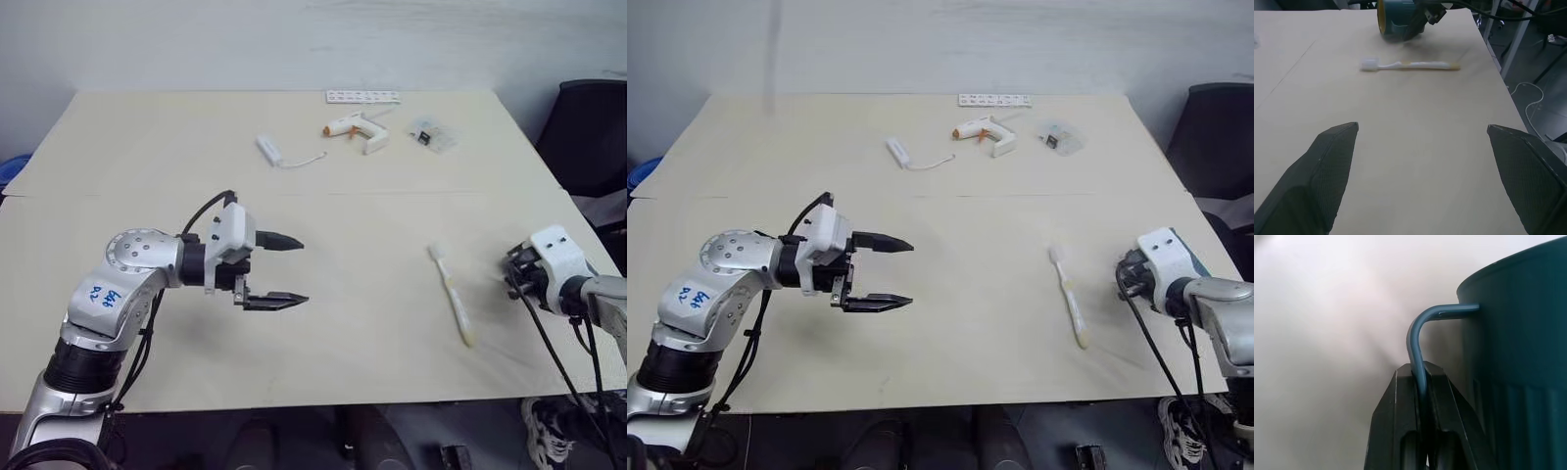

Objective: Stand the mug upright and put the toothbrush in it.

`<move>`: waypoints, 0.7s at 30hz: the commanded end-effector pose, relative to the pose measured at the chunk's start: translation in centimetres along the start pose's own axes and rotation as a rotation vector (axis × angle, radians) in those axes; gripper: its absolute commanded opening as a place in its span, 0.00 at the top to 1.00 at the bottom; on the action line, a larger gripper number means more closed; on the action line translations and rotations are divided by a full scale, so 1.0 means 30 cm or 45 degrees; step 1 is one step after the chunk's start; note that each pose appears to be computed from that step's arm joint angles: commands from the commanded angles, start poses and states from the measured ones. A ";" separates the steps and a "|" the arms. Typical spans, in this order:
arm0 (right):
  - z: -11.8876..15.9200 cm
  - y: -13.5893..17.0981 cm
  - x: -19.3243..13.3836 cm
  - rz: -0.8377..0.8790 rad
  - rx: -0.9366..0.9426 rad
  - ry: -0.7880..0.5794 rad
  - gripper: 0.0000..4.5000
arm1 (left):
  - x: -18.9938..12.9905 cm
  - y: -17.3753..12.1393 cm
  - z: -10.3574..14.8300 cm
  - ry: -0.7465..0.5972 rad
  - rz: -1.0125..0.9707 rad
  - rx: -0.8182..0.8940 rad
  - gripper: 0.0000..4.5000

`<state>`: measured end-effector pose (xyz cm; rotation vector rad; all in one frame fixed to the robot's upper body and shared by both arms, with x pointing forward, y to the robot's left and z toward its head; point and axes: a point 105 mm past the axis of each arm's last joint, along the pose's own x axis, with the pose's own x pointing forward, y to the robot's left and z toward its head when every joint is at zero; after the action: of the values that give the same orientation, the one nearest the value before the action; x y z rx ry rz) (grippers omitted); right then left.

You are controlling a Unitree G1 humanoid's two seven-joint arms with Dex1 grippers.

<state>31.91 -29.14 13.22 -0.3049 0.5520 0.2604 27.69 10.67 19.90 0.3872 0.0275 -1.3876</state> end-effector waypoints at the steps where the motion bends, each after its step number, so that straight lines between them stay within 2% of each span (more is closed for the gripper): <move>1: 0.186 0.100 -0.006 0.136 -0.052 -0.310 1.00 | -0.038 0.007 0.033 -0.035 0.077 0.009 0.00; 3: 0.282 0.169 0.002 0.218 -0.037 -0.475 1.00 | -0.063 0.020 0.043 -0.066 0.150 -0.029 0.00; 7: 0.457 0.456 0.064 0.546 0.017 -0.763 1.00 | -0.150 0.049 0.061 -0.148 0.371 -0.150 0.00; 8: 0.482 0.533 0.086 0.616 0.011 -0.802 1.00 | -0.173 0.050 0.057 -0.145 0.419 -0.170 0.00; 13: 0.567 0.799 0.160 0.856 0.056 -0.941 1.00 | -0.283 0.026 0.026 -0.064 0.605 -0.224 0.00; 17: 0.605 0.910 0.201 0.972 0.116 -1.019 1.00 | -0.352 0.003 0.017 -0.002 0.717 -0.243 0.00; 21: 0.617 0.943 0.230 1.022 0.191 -1.073 1.00 | -0.399 -0.015 0.008 0.042 0.802 -0.265 0.00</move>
<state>36.88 4.89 17.20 0.1818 -0.1038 1.0621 25.46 21.87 21.96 0.1818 0.1025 -0.7608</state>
